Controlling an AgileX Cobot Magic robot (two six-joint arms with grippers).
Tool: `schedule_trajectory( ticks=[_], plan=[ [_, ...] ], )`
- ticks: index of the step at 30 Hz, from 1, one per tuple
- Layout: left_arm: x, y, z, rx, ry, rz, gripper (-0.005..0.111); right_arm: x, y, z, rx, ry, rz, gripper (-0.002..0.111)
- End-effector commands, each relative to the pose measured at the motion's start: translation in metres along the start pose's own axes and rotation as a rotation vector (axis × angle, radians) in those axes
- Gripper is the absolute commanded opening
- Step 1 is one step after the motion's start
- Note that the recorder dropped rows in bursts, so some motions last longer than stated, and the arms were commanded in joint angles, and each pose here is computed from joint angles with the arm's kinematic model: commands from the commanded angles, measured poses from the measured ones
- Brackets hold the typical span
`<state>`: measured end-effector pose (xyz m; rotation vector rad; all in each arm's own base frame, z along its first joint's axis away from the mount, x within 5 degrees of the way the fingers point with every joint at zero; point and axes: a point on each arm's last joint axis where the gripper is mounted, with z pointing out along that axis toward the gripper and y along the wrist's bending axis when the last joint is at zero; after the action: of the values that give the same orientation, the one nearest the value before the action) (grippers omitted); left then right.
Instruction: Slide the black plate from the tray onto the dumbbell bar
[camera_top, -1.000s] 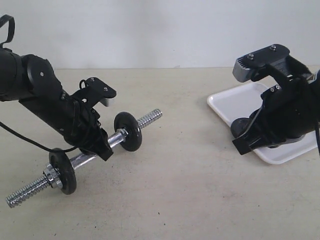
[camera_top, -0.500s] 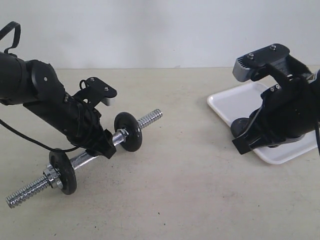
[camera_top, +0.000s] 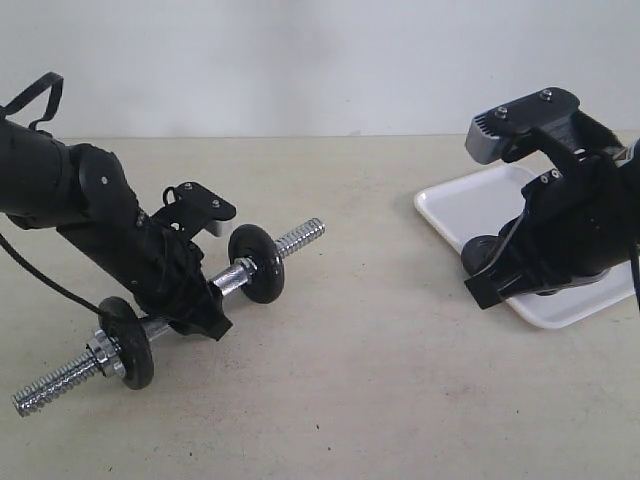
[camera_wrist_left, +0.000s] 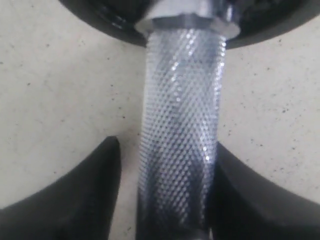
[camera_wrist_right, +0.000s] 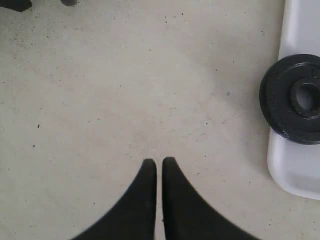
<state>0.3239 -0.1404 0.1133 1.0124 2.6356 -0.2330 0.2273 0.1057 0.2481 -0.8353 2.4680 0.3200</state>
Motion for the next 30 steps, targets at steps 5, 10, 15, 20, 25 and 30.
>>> schedule_trajectory(
  ticks=[5,10,15,20,25,30],
  plan=[
    [0.002,-0.002,0.004,0.010,0.016,-0.005,0.004,0.002,0.000,0.000,-0.001,0.004,-0.010,0.000],
    [0.002,-0.002,0.004,0.010,0.016,-0.011,0.004,0.002,0.000,0.000,-0.001,0.004,-0.010,0.000],
    [0.000,-0.002,0.000,0.004,-0.001,-0.018,0.004,0.002,-0.001,0.000,0.008,0.007,-0.022,0.000],
    [-0.008,-0.003,-0.020,-0.019,-0.064,-0.047,0.004,0.002,-0.003,0.000,0.030,0.011,-0.050,0.000],
    [-0.013,-0.005,-0.039,-0.026,-0.119,-0.060,0.004,0.002,-0.003,0.000,0.036,0.004,-0.053,0.000],
    [-0.016,-0.007,-0.052,-0.031,-0.156,-0.066,0.004,0.001,-0.003,0.000,0.037,0.003,-0.053,0.000]
  ],
)
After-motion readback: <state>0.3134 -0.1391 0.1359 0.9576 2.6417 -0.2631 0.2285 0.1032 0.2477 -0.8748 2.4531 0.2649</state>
